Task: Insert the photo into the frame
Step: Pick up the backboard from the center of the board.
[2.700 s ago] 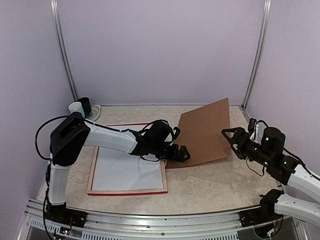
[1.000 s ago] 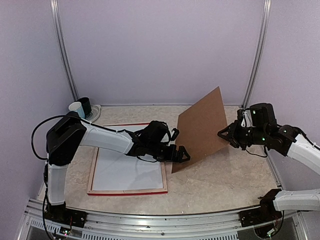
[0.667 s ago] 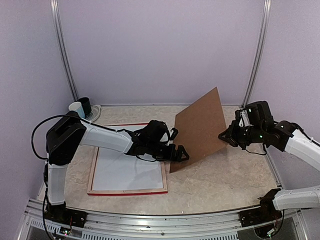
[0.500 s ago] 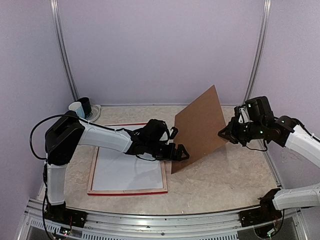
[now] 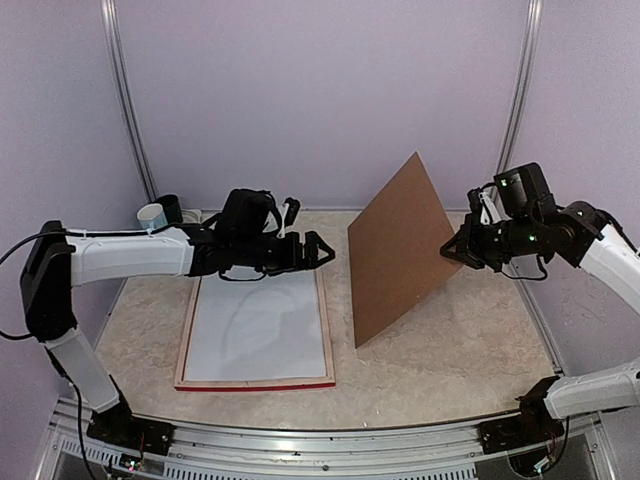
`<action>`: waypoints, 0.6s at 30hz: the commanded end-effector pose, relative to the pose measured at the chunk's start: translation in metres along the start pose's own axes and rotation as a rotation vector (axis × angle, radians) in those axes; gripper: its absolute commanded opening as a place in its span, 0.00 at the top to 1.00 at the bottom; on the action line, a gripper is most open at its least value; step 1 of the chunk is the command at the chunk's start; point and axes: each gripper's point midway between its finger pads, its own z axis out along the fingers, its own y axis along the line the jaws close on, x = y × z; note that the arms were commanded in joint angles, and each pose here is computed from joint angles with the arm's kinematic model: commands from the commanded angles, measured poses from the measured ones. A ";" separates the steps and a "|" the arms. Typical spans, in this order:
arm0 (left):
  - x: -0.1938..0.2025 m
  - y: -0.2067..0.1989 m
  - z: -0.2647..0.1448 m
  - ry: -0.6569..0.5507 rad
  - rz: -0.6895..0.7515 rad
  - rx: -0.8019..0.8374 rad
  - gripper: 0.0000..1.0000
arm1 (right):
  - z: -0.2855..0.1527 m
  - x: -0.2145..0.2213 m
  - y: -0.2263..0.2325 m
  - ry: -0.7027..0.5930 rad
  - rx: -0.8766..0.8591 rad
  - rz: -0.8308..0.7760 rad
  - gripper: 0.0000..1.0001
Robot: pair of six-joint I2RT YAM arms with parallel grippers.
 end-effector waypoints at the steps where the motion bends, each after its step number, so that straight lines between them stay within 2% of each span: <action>1: -0.002 0.069 -0.053 -0.055 -0.091 -0.210 0.01 | -0.011 -0.012 0.019 -0.049 -0.024 -0.096 1.00; 7: 0.003 0.160 -0.136 -0.168 -0.249 -0.416 0.01 | -0.007 -0.010 0.031 -0.043 0.017 -0.163 1.00; 12: 0.022 0.235 -0.187 -0.193 -0.366 -0.585 0.01 | 0.001 -0.006 0.050 -0.045 0.046 -0.214 1.00; 18: 0.040 0.265 -0.203 -0.199 -0.431 -0.643 0.03 | 0.011 0.007 0.077 -0.033 0.028 -0.248 1.00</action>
